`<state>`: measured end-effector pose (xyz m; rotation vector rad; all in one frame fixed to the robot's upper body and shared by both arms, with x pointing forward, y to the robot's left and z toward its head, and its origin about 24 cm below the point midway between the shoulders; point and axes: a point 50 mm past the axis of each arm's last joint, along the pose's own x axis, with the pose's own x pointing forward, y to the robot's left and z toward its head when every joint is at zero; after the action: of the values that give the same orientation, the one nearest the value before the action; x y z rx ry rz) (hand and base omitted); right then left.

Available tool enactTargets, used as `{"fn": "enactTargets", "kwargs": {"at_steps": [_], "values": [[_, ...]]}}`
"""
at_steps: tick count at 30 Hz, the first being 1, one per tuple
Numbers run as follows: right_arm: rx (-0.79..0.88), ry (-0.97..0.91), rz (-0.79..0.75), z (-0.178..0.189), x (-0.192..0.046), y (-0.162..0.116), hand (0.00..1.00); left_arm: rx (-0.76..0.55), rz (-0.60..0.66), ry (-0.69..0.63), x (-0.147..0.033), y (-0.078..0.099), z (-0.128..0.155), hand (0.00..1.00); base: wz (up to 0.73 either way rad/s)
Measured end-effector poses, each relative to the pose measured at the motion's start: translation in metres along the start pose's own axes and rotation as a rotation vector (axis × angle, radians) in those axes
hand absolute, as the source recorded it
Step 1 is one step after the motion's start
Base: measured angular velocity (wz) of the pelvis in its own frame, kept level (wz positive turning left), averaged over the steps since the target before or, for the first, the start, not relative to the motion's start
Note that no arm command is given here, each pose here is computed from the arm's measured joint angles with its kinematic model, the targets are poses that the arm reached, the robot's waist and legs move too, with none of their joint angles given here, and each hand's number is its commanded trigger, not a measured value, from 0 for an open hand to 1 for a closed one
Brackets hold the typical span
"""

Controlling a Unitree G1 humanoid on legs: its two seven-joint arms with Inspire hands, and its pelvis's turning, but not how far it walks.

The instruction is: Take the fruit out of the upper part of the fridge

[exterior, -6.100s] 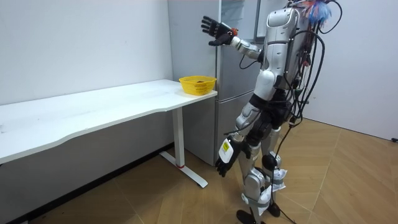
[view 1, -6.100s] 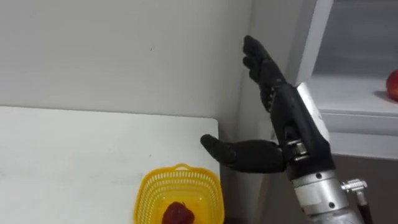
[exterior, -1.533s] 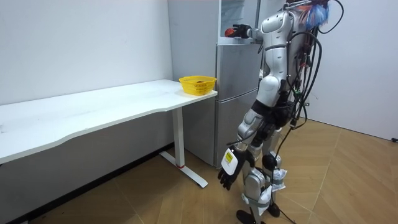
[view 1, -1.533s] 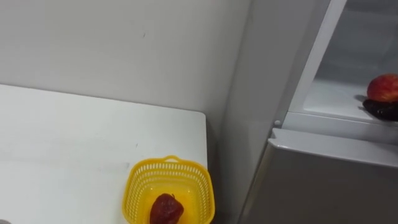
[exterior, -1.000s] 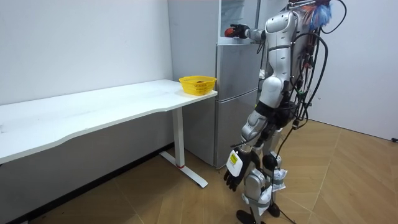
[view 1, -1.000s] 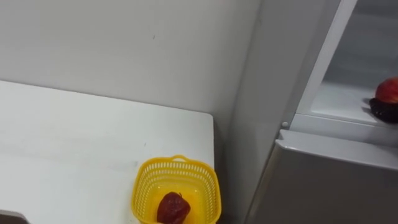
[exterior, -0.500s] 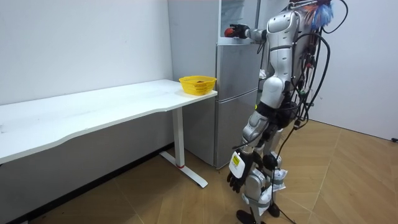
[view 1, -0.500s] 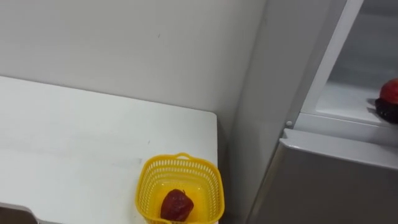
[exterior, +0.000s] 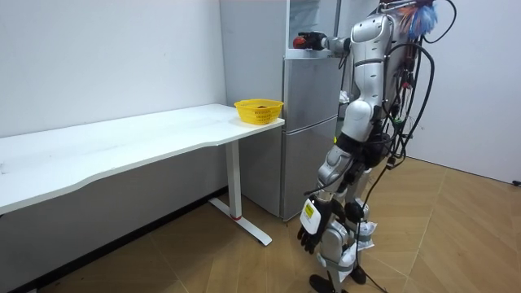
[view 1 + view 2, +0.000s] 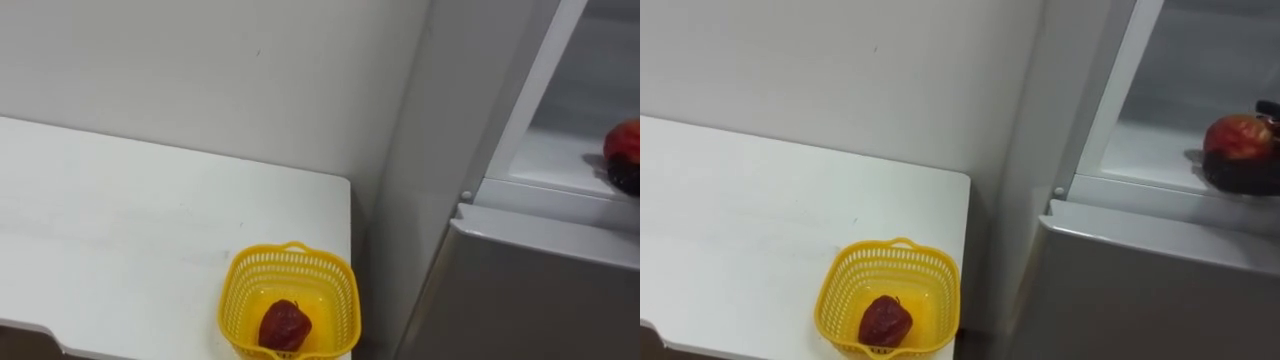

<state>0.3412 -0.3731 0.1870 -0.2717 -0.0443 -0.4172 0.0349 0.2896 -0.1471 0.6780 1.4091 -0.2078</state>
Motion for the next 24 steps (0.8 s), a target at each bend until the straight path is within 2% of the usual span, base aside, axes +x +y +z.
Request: {"fn": "enactTargets", "kwargs": {"at_steps": [10,24], "values": [[0.02,-0.04,0.073,0.0103,0.0021,0.0097,1.0,-0.002,0.01,-0.008,0.0003,0.0025,0.0031,0.0,0.01],[0.026,-0.056,0.07,0.012,0.0021,0.0093,1.0,-0.003,0.059,-0.015,0.0006,0.0067,0.0059,0.0,0.0]]}}
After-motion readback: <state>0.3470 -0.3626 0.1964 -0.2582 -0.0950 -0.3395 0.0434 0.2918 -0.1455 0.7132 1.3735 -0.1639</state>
